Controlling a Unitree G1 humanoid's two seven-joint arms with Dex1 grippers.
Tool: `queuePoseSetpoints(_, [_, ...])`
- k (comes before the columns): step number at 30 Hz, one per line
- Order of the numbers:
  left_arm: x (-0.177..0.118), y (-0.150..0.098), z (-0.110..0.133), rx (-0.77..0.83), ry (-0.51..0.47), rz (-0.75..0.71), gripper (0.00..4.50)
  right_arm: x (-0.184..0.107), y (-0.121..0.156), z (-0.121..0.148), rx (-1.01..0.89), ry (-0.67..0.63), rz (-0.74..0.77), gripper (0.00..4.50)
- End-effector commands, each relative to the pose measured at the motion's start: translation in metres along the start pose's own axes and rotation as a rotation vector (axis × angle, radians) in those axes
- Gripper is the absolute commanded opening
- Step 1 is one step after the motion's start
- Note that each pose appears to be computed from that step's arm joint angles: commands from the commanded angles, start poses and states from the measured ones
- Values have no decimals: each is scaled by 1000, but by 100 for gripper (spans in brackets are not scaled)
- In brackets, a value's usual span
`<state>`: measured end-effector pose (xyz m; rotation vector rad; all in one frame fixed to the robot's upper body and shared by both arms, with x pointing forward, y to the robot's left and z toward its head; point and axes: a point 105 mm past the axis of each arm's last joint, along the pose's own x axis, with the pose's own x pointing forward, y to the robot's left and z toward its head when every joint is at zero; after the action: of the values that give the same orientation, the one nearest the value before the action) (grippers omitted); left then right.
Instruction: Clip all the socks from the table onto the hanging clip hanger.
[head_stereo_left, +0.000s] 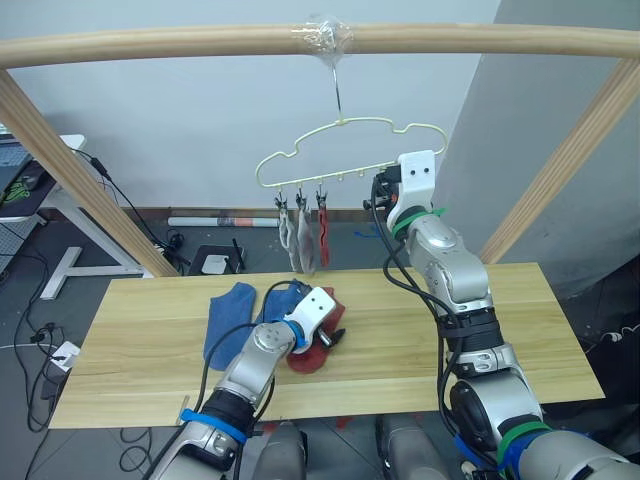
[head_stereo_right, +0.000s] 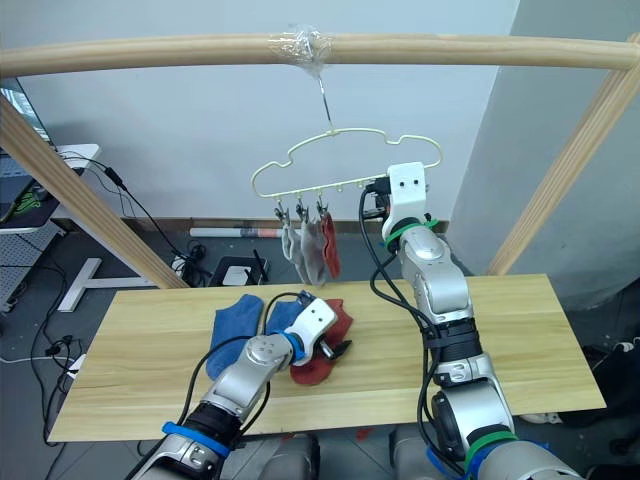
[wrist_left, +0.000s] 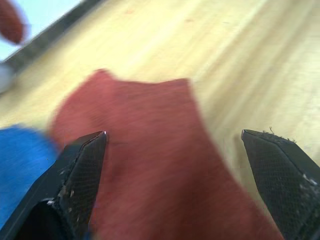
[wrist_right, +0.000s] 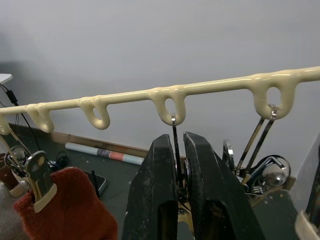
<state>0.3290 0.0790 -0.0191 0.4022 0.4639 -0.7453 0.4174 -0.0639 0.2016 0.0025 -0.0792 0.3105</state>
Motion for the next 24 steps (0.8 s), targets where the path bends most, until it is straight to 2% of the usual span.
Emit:
queuePoseSetpoints(1, [4,-5,-4,39,23,-25,448,-1,-4,12,-1,-40,-16,0])
queuePoseSetpoints(4, [7,-8,-21,38,78,-34,448,-2,-3,12,-2,-39,-14,0])
queuePoseSetpoints(7, [4,1,-28,-23,86,2,396,-3,-3,12,-3,-39,-14,0])
queuePoseSetpoints(15, [-2,2,-30,-46,61,-3,172,-5,-13,8,15,-20,-32,0])
queuePoseSetpoints(22, [-2,-6,-21,-24,17,-30,4,-6,-18,7,46,-8,-37,0])
queuePoseSetpoints(24, [-4,-6,2,-48,-108,-21,1,-9,-26,9,78,4,-44,0])
